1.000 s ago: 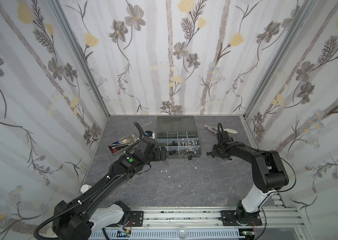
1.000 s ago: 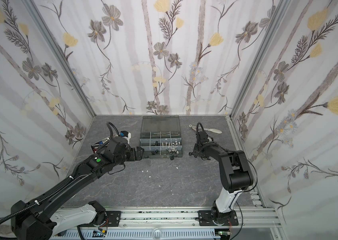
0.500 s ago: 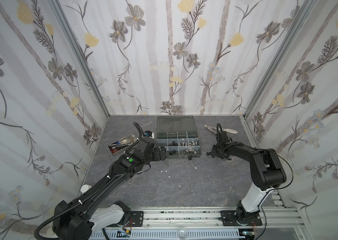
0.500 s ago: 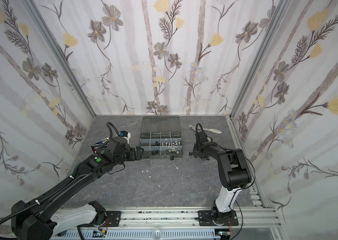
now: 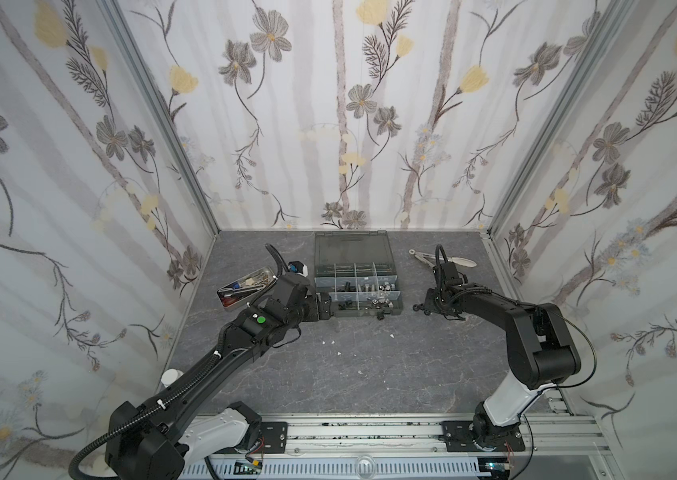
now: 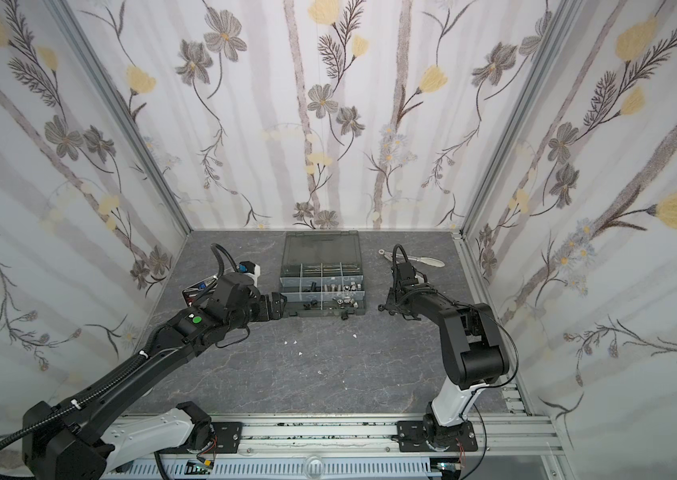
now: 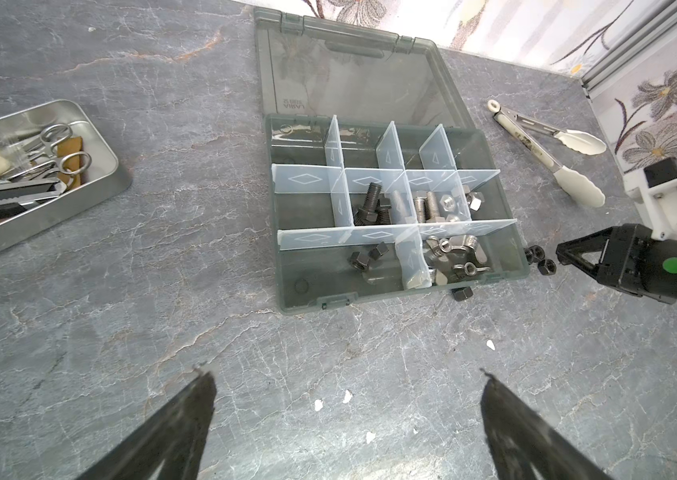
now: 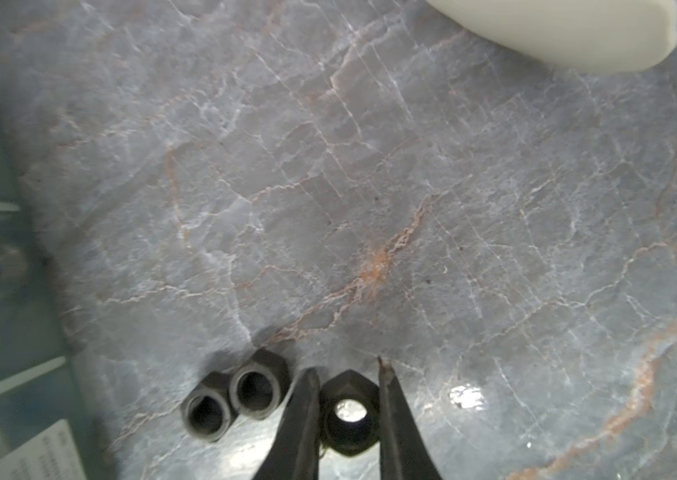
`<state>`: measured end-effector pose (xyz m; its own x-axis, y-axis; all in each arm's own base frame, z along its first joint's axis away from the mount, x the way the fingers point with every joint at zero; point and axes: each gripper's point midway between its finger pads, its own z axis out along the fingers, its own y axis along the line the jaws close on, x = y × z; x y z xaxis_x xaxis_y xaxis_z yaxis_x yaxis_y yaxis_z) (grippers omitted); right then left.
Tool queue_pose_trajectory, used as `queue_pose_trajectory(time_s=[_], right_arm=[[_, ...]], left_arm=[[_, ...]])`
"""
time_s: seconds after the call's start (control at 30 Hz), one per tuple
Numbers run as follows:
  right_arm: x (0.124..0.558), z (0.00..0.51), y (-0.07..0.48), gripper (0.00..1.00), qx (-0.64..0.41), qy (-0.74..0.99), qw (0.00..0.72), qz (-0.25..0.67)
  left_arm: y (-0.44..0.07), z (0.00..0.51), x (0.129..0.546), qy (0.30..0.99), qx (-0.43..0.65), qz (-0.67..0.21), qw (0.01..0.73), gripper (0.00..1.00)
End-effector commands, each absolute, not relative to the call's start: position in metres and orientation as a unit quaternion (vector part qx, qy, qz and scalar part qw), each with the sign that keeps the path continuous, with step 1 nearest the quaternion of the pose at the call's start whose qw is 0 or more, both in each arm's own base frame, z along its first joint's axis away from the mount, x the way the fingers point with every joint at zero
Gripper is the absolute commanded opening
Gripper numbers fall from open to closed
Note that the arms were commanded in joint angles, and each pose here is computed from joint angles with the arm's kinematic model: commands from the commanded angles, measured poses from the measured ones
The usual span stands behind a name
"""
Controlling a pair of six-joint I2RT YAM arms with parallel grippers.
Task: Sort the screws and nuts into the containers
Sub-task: 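Close the right gripper on a black hex nut while the left arm withdraws, then lift the black nut with the right gripper and carry it over a box compartment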
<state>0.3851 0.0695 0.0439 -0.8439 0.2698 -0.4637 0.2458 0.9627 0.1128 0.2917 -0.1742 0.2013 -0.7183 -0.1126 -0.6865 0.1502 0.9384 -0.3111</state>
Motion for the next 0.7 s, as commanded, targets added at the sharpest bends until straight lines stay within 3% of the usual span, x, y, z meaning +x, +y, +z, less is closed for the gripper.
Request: queue_pose_trajectory(time_s=[0.0,0.37,0.67], right_arm=[[0.387,0.064,0.078,0.15,0.128,0.956,0.261,0.031],[0.392,0.126,0.166,0.16,0.035,0.947,0.307,0.094],[0.388,0.129,0.254,0.16,-0.045,0.944,0.300,0.134]], left_arm=[[-0.176,0.206,0.294,0.905,0.010,-0.184,0.384,1.00],[-0.177,0.199,0.289,0.908,0.001,-0.192,0.372,1.00],[-0.161,0.189,0.274,0.912,-0.020,-0.184,0.367,1.00]])
